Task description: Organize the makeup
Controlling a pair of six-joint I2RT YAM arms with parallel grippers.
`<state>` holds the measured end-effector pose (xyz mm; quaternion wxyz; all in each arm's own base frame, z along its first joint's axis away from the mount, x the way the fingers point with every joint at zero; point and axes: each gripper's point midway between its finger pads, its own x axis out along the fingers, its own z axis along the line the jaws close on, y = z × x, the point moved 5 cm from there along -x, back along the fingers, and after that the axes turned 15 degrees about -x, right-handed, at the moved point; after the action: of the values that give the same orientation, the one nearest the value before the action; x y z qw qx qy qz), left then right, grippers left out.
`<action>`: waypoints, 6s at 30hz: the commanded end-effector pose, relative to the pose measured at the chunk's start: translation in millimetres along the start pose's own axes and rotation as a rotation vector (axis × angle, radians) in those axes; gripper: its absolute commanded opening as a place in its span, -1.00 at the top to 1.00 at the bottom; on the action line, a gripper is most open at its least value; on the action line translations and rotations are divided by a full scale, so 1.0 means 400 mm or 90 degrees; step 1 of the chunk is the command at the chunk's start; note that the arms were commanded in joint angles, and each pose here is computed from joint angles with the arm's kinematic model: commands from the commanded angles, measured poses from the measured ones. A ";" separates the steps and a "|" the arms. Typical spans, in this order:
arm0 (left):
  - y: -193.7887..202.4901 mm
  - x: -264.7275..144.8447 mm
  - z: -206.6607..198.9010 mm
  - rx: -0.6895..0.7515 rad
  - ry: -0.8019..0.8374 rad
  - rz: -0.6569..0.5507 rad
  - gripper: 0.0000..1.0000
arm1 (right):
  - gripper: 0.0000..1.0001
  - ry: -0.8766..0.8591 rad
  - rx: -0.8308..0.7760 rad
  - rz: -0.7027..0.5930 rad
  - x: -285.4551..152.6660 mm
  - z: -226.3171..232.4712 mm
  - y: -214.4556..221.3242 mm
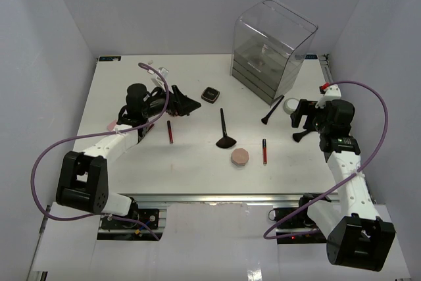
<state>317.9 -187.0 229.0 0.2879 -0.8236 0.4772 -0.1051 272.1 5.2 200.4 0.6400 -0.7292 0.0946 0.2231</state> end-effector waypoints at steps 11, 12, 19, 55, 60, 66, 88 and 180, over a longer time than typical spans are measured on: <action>-0.016 0.258 -0.102 -0.077 0.057 -0.031 -0.85 | -0.80 -0.294 -0.239 -0.131 -0.041 0.125 0.010; -0.007 0.293 -0.083 -0.097 0.049 -0.026 -0.82 | -0.80 -0.314 -0.247 -0.131 -0.043 0.131 0.009; -0.030 0.472 -0.059 -0.163 0.046 -0.051 -0.78 | -0.80 -0.401 -0.297 -0.179 -0.076 0.168 0.001; -0.135 0.779 0.065 -0.248 0.091 -0.147 0.30 | -0.74 -0.405 -0.324 -0.206 -0.080 0.158 -0.012; -0.128 0.786 0.068 -0.258 0.104 -0.138 0.53 | -0.73 -0.403 -0.324 -0.207 -0.081 0.157 -0.012; -0.127 0.771 0.049 -0.247 0.112 -0.128 0.97 | -0.73 -0.399 -0.324 -0.208 -0.083 0.154 -0.013; -0.135 0.557 -0.122 -0.178 0.156 -0.107 1.00 | -0.88 -0.404 -0.314 -0.238 -0.094 0.145 -0.047; -0.218 0.441 -0.288 -0.218 0.213 -0.068 1.00 | -0.07 -0.528 0.087 -0.252 0.081 0.187 -0.395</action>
<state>439.8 -353.4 281.8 0.0460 -0.8676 0.4879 -0.0843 366.0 102.7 311.9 0.7188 -0.5282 -0.2732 0.3601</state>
